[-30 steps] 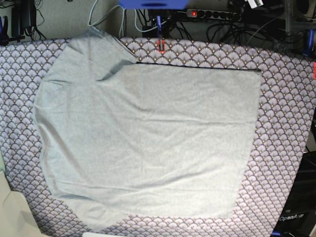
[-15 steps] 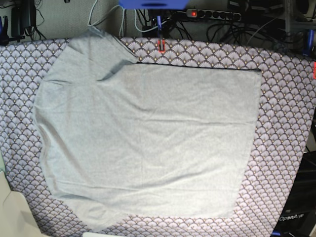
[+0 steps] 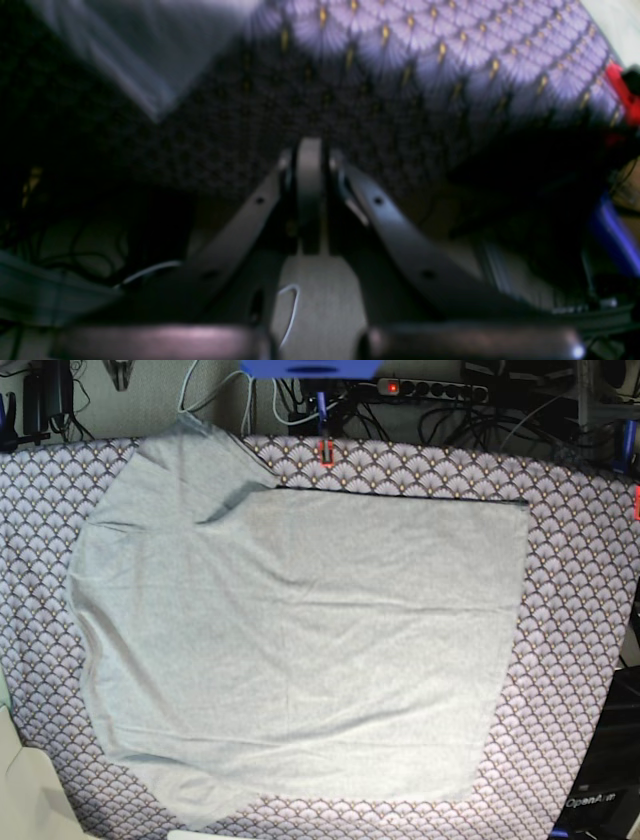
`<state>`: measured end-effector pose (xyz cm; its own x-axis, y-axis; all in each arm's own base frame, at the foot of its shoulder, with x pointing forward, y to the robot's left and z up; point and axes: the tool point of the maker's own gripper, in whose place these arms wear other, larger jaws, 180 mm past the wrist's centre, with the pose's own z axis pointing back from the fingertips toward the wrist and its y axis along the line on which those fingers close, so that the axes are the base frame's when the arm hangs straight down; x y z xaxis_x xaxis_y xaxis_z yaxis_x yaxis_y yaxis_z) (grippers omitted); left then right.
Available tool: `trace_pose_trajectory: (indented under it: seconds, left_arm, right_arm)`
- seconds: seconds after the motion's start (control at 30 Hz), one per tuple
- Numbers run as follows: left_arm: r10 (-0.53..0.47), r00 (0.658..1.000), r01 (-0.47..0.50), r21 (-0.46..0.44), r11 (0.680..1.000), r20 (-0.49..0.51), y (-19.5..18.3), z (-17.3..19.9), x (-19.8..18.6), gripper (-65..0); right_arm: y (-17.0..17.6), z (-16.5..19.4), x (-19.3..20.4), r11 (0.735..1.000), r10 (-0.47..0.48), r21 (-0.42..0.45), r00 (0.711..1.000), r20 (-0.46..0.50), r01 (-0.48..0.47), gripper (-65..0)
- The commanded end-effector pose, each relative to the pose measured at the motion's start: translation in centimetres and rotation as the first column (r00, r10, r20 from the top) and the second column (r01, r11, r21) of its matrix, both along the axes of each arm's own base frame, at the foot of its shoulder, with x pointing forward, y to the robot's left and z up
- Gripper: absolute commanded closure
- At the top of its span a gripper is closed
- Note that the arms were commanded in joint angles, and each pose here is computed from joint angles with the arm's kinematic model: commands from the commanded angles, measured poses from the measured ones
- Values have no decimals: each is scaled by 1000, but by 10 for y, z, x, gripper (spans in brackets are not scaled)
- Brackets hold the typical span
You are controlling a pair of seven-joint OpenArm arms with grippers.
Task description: Fold the T-shirt properly
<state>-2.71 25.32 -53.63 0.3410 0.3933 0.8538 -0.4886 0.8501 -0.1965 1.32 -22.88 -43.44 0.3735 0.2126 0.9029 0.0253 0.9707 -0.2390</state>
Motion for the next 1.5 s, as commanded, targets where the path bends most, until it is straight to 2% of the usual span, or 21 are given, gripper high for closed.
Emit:
trace_pose_trajectory:
  seconds: [0.0, 0.3, 0.57, 0.8, 1.0, 1.23, 1.27, 1.37, 1.47]
  left_arm:
    - [8, 1000, -8, 6, 1000, -15, 2, 3, -14, 0]
    - [8, 1000, -8, -9, 1000, -5, -6, 2, -11, 0]
    - [4, 993, 1, -39, 999, 114, -19, 8, 27, 0]
    - [-11, 989, 14, -18, 1000, 144, -11, 13, 37, 0]
    - [-32, 993, 31, 14, 999, 117, 7, 13, 36, 0]
    - [-104, 993, 104, -6, 995, -50, 19, -14, 41, 0]
    - [-115, 992, 115, -4, 993, -43, 18, -15, 49, 0]
    - [-148, 986, 147, 16, 989, 77, 11, -6, 103, 0]
    - [-162, 958, 156, 46, 987, 235, 7, 13, 178, 0]
  right_arm:
    - [0, 13, 1, 1000, 9, -8, 1000, 24, -9, 0]
    - [8, 32, 31, 1000, 20, 0, 1000, 8, -20, 0]
    - [8, 30, 30, 1000, 21, -1, 1000, -1, -21, 0]
    - [7, 30, 29, 1000, 20, -1, 1000, -3, -20, 0]
    - [13, 29, 28, 1000, -8, 15, 1000, 1, 8, 0]
    - [16, 28, 34, 1000, -18, 24, 1000, 16, 17, 0]
    - [15, 28, 34, 1000, -19, 23, 1000, 16, 19, 0]
    - [15, 25, 34, 999, -23, 23, 1000, -1, 23, 0]
    - [14, 22, 34, 999, -27, 25, 999, -20, 27, 0]
